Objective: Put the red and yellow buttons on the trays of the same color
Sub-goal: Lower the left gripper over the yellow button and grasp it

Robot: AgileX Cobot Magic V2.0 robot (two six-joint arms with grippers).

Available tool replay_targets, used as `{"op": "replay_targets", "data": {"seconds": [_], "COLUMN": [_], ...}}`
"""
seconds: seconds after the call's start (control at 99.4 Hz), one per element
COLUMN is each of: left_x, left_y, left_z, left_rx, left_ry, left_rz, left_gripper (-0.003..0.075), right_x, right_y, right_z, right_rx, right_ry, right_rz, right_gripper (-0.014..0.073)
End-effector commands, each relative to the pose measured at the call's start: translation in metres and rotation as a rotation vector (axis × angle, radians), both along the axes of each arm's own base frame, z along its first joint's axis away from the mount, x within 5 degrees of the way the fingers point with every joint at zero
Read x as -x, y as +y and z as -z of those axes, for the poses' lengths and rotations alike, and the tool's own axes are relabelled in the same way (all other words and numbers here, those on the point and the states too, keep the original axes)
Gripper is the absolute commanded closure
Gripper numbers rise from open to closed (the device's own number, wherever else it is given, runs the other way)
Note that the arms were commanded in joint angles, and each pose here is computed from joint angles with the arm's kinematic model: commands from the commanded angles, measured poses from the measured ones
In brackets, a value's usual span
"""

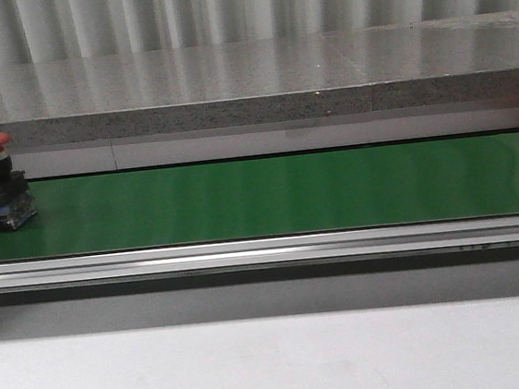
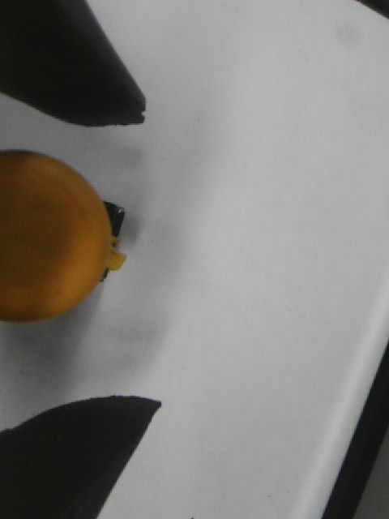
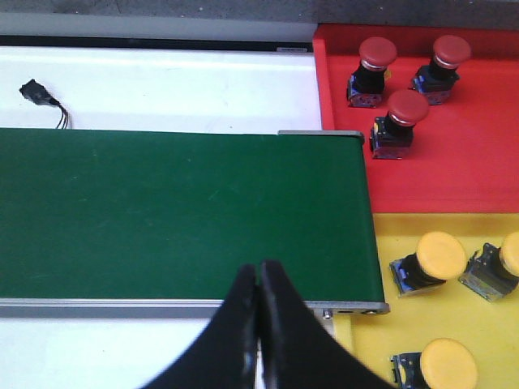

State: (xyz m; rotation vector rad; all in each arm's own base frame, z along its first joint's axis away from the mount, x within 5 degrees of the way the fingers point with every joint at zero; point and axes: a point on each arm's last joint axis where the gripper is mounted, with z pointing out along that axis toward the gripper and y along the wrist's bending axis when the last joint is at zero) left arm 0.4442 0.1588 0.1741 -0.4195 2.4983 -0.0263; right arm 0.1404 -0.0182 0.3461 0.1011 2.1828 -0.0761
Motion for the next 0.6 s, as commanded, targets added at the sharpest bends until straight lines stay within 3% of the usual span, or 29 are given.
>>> {"op": "replay_targets", "data": {"seconds": [0.0,0.06,0.292,0.443,0.594], "left_x": [-0.004,-0.004,-0.002,0.007,0.028], "left_y": [0.004,0.004,0.003,-0.005,-0.026], "left_z": [-0.036,-0.036,-0.045,-0.079,-0.133], "left_rx": [-0.043,-0.046,-0.048,-0.056,-0.027], "left_ry": [-0.122,-0.127,-0.137,-0.177,-0.226], "left_rz": [-0.018,-0.020,-0.018,-0.003,0.034], "left_gripper": [0.0173,0.0263,0.0730,0.0739,0.0739], "right_x": [-0.002,-0.002,-0.002,-0.002,-0.002], "right_y": [0.000,0.000,0.000,0.000,0.000], "right_z": [-0.012,-0.012,-0.012,-0.012,-0.012], "right_rx": [0.017,0.017,0.017,0.017,0.017], "right_ry": [-0.081,-0.081,-0.081,-0.081,-0.081], "right_rz": [-0.005,-0.005,-0.005,-0.005,-0.005], "right_gripper": [0.0719,0.0719,0.0719,0.0719,0.0719]}}
